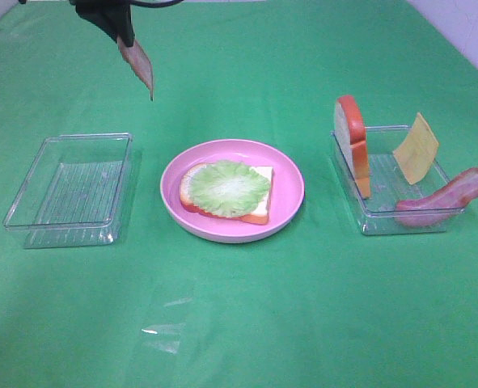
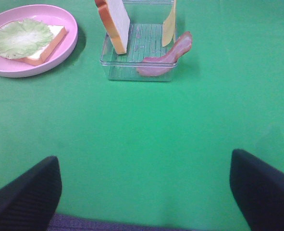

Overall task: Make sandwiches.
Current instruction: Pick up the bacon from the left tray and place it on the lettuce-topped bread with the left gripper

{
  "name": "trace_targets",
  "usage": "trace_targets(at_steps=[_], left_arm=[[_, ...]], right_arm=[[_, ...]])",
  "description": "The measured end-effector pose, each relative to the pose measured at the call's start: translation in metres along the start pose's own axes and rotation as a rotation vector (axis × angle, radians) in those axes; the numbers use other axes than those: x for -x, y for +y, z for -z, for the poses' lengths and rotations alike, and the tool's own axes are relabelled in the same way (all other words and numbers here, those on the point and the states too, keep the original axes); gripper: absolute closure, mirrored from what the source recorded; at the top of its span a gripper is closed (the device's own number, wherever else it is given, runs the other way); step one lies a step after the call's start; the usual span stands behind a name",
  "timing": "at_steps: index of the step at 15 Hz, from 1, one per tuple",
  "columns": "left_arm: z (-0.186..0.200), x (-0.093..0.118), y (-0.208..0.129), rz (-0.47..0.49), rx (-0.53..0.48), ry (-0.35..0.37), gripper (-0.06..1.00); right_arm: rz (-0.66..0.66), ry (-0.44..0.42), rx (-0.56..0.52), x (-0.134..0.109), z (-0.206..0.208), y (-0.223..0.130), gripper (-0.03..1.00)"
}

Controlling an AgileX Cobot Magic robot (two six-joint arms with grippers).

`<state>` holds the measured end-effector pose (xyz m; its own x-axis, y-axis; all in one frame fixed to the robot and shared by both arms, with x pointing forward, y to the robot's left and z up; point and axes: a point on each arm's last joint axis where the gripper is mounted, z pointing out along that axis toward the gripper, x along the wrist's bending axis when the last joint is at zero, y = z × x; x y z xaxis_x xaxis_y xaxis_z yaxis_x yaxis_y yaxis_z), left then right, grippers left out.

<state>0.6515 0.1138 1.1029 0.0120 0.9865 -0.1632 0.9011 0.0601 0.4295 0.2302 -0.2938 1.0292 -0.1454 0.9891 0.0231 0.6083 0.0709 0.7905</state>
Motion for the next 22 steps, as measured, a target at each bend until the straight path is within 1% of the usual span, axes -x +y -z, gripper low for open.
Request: trace_targets(at_steps=[3,5,6,9,10,12,13,14,15,16,18,20,21,22], left_arm=[[-0.001,0.005,-0.002,0.02,-0.026,-0.052,0.94],[-0.011,0.012,-0.006,0.042,-0.083,-0.118,0.94],[-0.021,0.017,-0.008,0.048,-0.12,-0.163,0.94],[-0.055,0.037,-0.018,0.061,-0.247,-0.363,0.94],[-0.077,0.048,-0.024,0.051,-0.307,-0.48,0.94],[-0.1,0.057,-0.03,0.05,-0.361,-0.609,0.94],[-0.11,0.061,-0.033,0.054,-0.38,-0.663,0.94],[-0.12,0.063,-0.036,0.056,-0.397,-0.7,0.94],[-0.131,0.063,-0.039,0.058,-0.415,-0.708,0.94],[-0.141,0.062,-0.043,0.059,-0.431,-0.7,0.94],[-0.155,0.059,-0.047,0.052,-0.447,-0.668,0.94],[-0.165,0.051,-0.05,-0.004,-0.441,-0.58,0.94],[-0.169,0.043,-0.051,-0.038,-0.437,-0.477,0.94],[-0.172,0.038,-0.051,-0.052,-0.432,-0.415,0.94]], right_arm=[[0.0,0.0,0.0,0.0,0.0,0.0,0.04],[0.0,0.0,0.0,0.0,0.0,0.0,0.04],[0.0,0.0,0.0,0.0,0.0,0.0,0.04],[0.0,0.0,0.0,0.0,0.0,0.0,0.04],[0.0,0.0,0.0,0.0,0.0,0.0,0.04],[0.0,0.0,0.0,0.0,0.0,0.0,0.04],[0.0,0.0,0.0,0.0,0.0,0.0,0.04],[0.0,0.0,0.0,0.0,0.0,0.0,0.04],[0.0,0.0,0.0,0.0,0.0,0.0,0.04],[0.0,0.0,0.0,0.0,0.0,0.0,0.04],[0.0,0.0,0.0,0.0,0.0,0.0,0.04],[0.0,0.0,0.0,0.0,0.0,0.0,0.04],[0.0,0.0,0.0,0.0,0.0,0.0,0.04],[0.0,0.0,0.0,0.0,0.0,0.0,0.04]])
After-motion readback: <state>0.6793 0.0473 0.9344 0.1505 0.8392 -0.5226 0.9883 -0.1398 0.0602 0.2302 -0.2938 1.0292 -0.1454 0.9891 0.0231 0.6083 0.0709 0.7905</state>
